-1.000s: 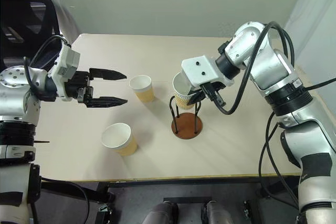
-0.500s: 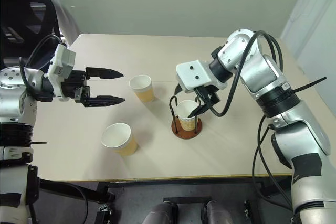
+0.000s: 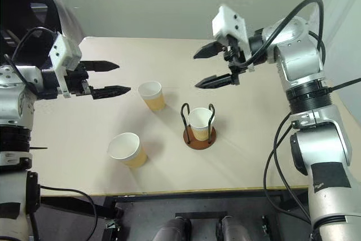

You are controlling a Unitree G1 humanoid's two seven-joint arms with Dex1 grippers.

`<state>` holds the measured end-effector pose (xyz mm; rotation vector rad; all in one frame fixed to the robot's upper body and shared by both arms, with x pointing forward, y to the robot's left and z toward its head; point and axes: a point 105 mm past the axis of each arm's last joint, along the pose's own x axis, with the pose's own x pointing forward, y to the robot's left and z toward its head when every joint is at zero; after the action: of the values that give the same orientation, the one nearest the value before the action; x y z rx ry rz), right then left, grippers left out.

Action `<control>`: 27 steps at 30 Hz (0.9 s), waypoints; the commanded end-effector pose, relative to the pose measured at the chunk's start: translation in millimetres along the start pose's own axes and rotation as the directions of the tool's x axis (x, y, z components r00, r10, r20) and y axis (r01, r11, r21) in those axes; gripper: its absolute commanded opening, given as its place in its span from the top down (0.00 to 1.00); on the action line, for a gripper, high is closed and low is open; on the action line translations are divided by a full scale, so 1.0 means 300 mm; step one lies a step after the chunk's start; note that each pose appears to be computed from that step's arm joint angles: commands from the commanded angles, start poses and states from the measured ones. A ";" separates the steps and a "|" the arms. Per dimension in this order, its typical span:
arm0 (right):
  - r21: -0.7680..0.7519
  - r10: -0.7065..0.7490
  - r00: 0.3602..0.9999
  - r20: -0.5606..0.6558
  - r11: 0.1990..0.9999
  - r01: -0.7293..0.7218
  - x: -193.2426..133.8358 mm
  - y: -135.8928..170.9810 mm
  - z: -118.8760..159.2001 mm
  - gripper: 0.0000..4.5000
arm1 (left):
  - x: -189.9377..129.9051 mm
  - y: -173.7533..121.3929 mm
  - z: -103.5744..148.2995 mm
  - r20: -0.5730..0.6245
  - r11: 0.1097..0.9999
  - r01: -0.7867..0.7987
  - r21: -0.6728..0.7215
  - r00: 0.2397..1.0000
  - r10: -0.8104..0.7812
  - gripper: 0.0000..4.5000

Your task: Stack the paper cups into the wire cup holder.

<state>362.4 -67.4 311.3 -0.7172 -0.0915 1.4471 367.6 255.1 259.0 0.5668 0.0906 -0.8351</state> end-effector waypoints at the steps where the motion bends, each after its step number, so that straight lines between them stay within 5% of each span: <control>1: -0.041 -0.044 0.998 0.033 0.998 0.046 -0.057 -0.024 0.004 0.11 | -0.028 0.017 -0.040 -0.115 0.991 -0.020 0.130 0.993 0.035 0.00; 10: 0.018 -0.061 0.997 -0.041 0.998 0.062 -0.121 -0.018 -0.115 0.11 | -0.042 0.035 -0.070 -0.205 0.961 0.044 0.273 0.979 0.013 0.00; 20: 0.017 -0.070 0.994 -0.078 0.997 0.071 -0.143 -0.021 -0.131 0.11 | 0.036 0.103 -0.004 -0.326 0.833 0.098 0.545 0.940 0.103 0.00; 27: 0.013 -0.068 0.991 -0.116 0.997 0.070 -0.160 -0.024 -0.134 0.11 | 0.118 0.055 -0.038 -0.404 0.775 0.238 0.586 0.915 0.024 0.00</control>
<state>383.0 -124.8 280.4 -0.7402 0.0427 1.3556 402.9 248.7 227.8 1.3316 0.2729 -0.8825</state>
